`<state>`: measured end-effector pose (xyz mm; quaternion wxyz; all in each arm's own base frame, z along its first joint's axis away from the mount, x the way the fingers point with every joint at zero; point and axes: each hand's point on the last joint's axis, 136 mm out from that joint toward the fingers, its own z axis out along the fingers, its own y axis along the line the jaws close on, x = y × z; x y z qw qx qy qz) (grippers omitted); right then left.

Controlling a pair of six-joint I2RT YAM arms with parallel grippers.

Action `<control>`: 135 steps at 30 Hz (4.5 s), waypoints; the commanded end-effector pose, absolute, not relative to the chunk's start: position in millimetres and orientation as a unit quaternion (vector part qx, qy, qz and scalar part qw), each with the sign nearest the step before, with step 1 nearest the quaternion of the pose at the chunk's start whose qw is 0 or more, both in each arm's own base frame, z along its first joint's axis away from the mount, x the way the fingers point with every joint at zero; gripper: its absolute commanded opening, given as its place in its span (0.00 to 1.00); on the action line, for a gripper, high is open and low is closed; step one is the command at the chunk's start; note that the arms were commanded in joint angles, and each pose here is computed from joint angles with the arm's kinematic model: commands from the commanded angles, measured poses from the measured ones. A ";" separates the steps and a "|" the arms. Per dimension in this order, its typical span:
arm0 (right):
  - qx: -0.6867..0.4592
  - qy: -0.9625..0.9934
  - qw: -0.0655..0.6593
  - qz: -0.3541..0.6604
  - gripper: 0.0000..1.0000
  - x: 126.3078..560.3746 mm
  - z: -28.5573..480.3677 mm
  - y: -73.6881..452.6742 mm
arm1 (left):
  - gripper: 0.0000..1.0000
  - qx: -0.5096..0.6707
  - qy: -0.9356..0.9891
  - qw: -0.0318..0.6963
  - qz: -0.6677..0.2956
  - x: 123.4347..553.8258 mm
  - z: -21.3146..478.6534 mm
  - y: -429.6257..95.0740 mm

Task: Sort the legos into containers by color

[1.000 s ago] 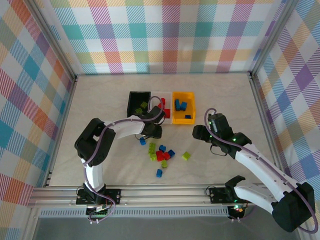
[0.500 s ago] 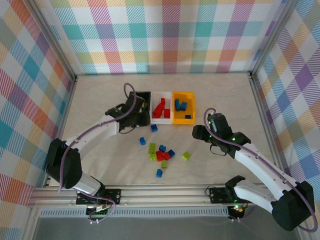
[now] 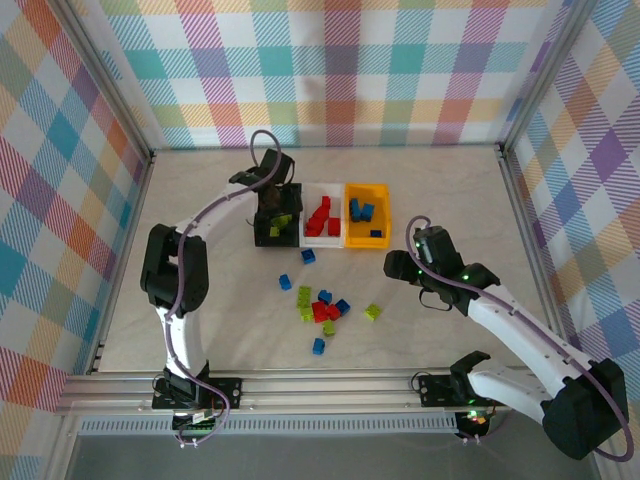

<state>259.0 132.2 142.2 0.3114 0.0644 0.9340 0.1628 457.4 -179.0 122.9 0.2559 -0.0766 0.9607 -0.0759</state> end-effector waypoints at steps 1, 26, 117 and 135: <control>0.070 0.929 0.319 0.172 0.74 258.8 154.9 131.3 | 0.76 -0.078 0.958 0.262 -0.088 452.5 147.1 -178.3; -0.071 0.982 0.132 0.117 0.77 193.6 54.6 180.4 | 1.00 -0.149 0.940 0.241 -0.192 229.8 97.3 -139.8; -0.073 0.929 0.315 0.182 0.72 252.3 149.6 212.9 | 0.60 -0.065 0.974 0.189 -0.107 294.8 38.2 -188.6; -0.031 0.921 0.345 0.176 0.72 253.0 160.7 184.9 | 0.17 -0.037 0.971 0.208 -0.115 299.1 73.9 -208.1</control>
